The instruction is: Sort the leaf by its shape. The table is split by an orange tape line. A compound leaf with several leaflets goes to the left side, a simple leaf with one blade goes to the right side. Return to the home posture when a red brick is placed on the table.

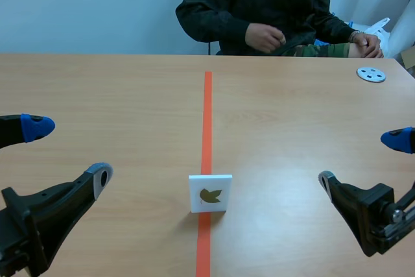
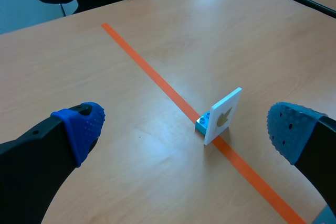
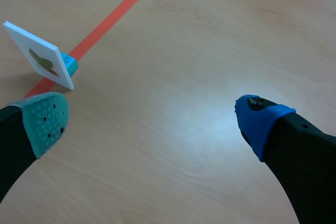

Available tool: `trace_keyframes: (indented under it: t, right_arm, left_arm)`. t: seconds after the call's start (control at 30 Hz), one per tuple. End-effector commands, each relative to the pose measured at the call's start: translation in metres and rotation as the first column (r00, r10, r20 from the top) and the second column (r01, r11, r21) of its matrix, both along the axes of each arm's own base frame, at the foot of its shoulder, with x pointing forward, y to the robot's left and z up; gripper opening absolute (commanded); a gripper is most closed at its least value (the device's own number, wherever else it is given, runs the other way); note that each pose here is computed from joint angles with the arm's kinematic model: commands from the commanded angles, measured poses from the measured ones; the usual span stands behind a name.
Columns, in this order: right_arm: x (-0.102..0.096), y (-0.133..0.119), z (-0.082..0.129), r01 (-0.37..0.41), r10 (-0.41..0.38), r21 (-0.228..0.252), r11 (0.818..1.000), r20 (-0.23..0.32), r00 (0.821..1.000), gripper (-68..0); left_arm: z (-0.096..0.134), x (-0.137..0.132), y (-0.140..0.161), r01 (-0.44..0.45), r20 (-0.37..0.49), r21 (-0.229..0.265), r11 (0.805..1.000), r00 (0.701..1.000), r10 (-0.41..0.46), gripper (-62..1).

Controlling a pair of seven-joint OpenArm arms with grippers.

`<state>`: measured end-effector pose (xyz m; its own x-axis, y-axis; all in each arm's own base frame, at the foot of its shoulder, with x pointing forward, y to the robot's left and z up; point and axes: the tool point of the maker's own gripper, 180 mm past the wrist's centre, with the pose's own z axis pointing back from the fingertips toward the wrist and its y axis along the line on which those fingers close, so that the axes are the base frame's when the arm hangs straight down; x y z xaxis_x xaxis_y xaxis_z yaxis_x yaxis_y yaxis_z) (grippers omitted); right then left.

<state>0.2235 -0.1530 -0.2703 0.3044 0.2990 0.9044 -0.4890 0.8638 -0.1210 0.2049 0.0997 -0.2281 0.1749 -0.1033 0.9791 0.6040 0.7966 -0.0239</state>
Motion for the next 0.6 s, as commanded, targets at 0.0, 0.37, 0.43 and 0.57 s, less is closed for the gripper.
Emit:
trace_keyframes:
  t: [0.0,0.37,0.43,0.57]
  right_arm:
    - [0.005,0.003,0.010,-0.007,0.006,0.016,1.000,0.041,0.999,0.4]
    - [0.005,0.003,0.010,-0.007,0.006,0.016,1.000,0.041,0.999,0.4]
    - [0.005,0.003,0.010,-0.007,0.006,0.016,1.000,0.041,0.999,0.4]
    - [0.005,0.003,0.010,-0.007,0.006,0.016,1.000,0.041,0.999,0.4]
  left_arm:
    - [0.007,0.001,-0.003,0.003,0.020,-0.024,1.000,1.000,-0.002,1.4]
    - [-0.007,-0.005,-0.006,0.036,-0.045,0.020,0.999,0.998,-0.035,1.4]
    - [-0.009,-0.007,-0.009,0.065,-0.047,0.045,0.997,0.997,-0.063,1.4]
    - [-0.014,-0.003,-0.012,0.103,-0.038,0.091,0.990,0.994,-0.100,1.4]
